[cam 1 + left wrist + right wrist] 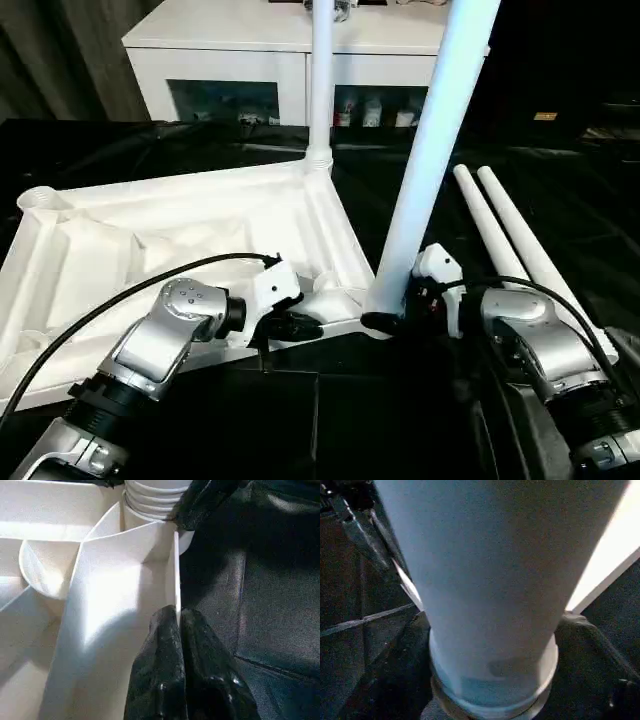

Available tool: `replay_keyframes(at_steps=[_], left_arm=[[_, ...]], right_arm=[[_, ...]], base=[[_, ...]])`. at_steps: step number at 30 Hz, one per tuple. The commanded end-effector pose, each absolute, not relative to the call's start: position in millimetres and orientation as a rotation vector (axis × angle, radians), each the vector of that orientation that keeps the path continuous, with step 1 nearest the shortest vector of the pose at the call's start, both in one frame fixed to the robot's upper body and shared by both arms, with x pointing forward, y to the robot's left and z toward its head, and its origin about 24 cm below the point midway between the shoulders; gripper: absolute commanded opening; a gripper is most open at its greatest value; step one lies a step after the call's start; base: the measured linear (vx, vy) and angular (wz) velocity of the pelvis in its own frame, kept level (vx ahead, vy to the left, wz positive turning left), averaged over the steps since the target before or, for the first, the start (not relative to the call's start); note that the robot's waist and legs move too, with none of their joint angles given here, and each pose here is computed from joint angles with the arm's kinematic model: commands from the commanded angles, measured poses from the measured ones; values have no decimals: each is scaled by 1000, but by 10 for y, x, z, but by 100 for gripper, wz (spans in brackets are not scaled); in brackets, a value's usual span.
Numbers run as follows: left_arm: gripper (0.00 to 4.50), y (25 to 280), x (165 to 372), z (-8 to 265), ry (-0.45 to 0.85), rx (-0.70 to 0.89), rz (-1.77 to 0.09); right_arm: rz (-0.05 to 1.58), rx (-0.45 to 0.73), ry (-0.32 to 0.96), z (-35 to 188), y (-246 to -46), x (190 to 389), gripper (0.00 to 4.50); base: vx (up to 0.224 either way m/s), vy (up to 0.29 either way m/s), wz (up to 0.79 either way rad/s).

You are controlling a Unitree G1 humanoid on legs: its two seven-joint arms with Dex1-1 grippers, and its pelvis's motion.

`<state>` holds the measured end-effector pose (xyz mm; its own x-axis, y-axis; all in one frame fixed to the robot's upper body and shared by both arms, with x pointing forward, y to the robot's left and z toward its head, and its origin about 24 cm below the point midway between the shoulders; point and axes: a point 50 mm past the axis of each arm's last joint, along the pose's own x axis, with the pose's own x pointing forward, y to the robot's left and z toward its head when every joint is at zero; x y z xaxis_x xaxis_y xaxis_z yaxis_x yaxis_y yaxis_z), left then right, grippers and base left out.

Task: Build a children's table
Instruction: Rotate leg to tighten

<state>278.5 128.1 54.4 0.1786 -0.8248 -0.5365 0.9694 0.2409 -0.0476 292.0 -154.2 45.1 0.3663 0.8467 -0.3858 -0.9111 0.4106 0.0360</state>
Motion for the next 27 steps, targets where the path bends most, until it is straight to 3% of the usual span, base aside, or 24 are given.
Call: replay_keyframes(at_steps=[1, 5, 10, 12, 13, 18, 20, 27], left_arm=[[0, 1216, 2717, 517, 528, 331, -1366], [0, 1218, 2728, 507, 525, 331, -1351], [0, 1174, 2834, 420, 528, 329, -1217], [0, 1164, 2852, 406, 530, 329, -1194], [0, 1070, 2931, 351, 534, 312, -1103], [0, 865, 3057, 291, 535, 292, -960], [0, 649, 3148, 273, 501, 318, -885], [0, 377, 3172, 332, 414, 364, -945]], right_arm=[[1145, -193, 376, 469, -1539, 2919, 313], [1114, -162, 358, 466, -1513, 2943, 285], [840, -94, 364, 359, -1454, 3128, 271], [807, -87, 369, 340, -1440, 3145, 271], [657, -72, 391, 242, -1354, 3200, 271], [409, -108, 435, 87, -1228, 3266, 270], [274, -89, 458, 18, -1101, 3303, 270], [176, -57, 412, 97, -980, 3383, 269]], base=[[0, 0, 0], [0, 0, 0], [0, 0, 0], [0, 0, 0], [0, 0, 0], [0, 0, 0], [0, 0, 0], [0, 0, 0]])
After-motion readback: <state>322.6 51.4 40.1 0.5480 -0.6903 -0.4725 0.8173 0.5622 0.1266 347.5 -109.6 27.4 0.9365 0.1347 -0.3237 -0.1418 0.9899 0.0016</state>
